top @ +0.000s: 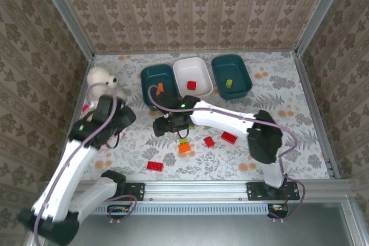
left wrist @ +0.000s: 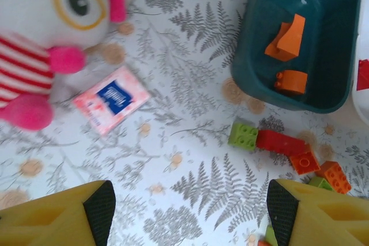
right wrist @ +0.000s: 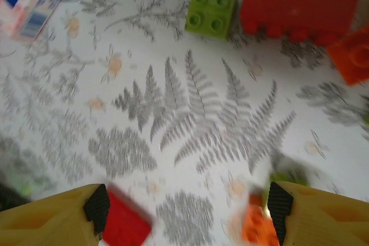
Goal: Sort the legos into containers by color
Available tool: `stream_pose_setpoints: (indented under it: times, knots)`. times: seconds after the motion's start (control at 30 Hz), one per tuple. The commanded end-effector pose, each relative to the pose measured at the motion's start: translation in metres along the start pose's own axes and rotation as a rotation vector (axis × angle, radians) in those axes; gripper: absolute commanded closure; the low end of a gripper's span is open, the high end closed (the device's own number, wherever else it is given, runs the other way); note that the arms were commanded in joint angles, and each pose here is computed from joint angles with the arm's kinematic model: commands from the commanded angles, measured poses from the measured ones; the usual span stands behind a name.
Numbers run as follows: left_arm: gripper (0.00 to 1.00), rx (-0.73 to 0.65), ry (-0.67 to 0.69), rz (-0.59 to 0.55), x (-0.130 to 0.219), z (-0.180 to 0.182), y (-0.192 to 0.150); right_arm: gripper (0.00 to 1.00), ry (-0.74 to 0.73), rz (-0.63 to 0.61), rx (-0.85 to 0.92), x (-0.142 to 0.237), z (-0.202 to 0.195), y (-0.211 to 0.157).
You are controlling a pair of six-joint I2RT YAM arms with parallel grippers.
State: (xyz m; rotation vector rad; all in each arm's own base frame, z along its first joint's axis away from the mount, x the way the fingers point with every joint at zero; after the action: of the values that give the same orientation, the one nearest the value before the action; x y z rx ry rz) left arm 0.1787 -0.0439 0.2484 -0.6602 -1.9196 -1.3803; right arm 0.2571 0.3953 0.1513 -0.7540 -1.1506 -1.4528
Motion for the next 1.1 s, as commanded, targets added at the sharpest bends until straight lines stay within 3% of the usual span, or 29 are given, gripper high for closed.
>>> stream_pose_setpoints:
  times: [0.0, 0.37, 0.7, 1.07]
  knots:
    - [0.27, 0.052, 0.042, -0.007, 0.016, 0.028, -0.023, 0.23, -0.061, -0.04, -0.099, -0.017, 0.009, 0.012]
    - [0.28, 0.046, -0.07, -0.031, 0.041, 0.039, -0.042, 0.24, -0.203, -0.121, -0.175, -0.091, 0.008, 0.028]
    - [0.28, 0.02, -0.105, -0.031, 0.044, 0.033, -0.04, 0.32, -0.262, -0.136, -0.193, -0.117, -0.002, 0.04]
    - [0.28, 0.009, -0.132, -0.027, 0.039, 0.025, -0.037, 0.53, -0.257, -0.131, -0.167, -0.124, -0.006, 0.048]
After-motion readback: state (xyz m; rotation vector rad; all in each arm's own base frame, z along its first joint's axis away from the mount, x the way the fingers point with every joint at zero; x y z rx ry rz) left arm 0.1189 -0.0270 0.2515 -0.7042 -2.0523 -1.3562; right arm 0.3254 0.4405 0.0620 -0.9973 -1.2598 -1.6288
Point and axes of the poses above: each hand's point on the last joint's axis, 136 mm out from that joint toward the fingers, its own x axis back along the fingers, its own z axis along the line the jaws close on, y = z × x, the point moved 4 cm from there along x, back along the fingers, and after that the axes turned 13 degrees about -x, right-handed, at the moved point
